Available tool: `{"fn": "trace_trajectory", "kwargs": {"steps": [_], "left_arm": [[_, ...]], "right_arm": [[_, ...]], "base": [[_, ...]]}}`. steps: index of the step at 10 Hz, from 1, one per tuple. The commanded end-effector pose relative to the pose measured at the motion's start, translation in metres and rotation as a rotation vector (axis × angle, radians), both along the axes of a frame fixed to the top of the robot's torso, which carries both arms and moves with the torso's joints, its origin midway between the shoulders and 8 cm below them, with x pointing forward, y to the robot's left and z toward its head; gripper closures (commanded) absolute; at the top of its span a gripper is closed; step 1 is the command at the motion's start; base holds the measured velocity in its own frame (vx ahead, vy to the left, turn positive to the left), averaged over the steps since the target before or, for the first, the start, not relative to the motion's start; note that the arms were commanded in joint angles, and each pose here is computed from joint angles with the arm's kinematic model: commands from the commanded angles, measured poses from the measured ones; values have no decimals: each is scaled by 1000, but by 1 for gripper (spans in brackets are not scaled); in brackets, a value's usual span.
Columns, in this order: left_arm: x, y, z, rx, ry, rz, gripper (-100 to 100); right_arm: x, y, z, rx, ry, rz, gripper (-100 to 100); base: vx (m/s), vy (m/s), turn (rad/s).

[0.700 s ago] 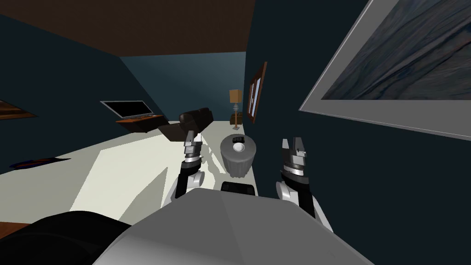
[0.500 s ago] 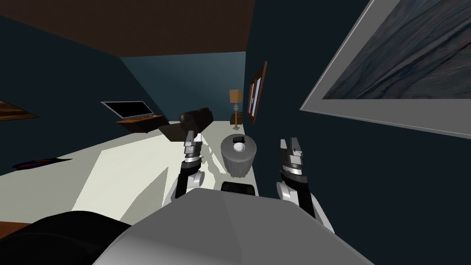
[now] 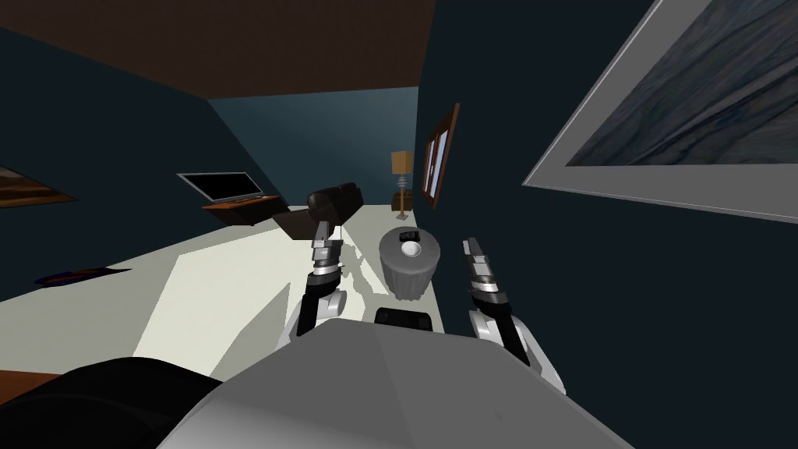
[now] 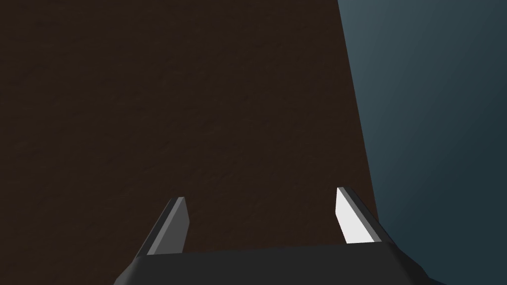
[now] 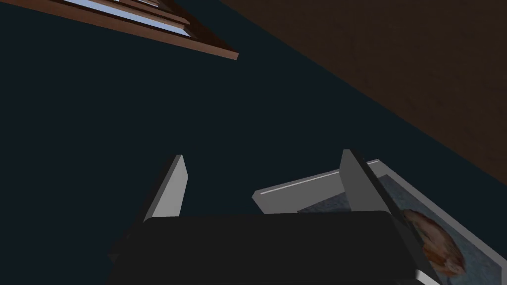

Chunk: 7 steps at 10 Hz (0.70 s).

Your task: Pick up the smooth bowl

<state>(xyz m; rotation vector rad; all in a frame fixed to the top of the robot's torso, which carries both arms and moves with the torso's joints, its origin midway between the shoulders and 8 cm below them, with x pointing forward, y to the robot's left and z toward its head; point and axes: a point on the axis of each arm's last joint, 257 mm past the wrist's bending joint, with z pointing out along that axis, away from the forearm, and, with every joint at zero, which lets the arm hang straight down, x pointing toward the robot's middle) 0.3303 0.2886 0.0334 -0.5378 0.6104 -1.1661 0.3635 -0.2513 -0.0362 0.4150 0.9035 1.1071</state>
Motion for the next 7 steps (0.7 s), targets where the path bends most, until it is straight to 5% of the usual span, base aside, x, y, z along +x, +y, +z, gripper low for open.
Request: {"fn": "trace_trajectory", "kwargs": {"steps": [1, 7], "left_arm": [[0, 0, 0, 0, 0, 0, 0], [0, 0, 0, 0, 0, 0, 0]], "right_arm": [[10, 2, -19, -75, 40, 5, -100], [38, 3, -106, -380, 206, 9, -100]], "base": [[-33, 124, 19], [-16, 135, 32]]}}
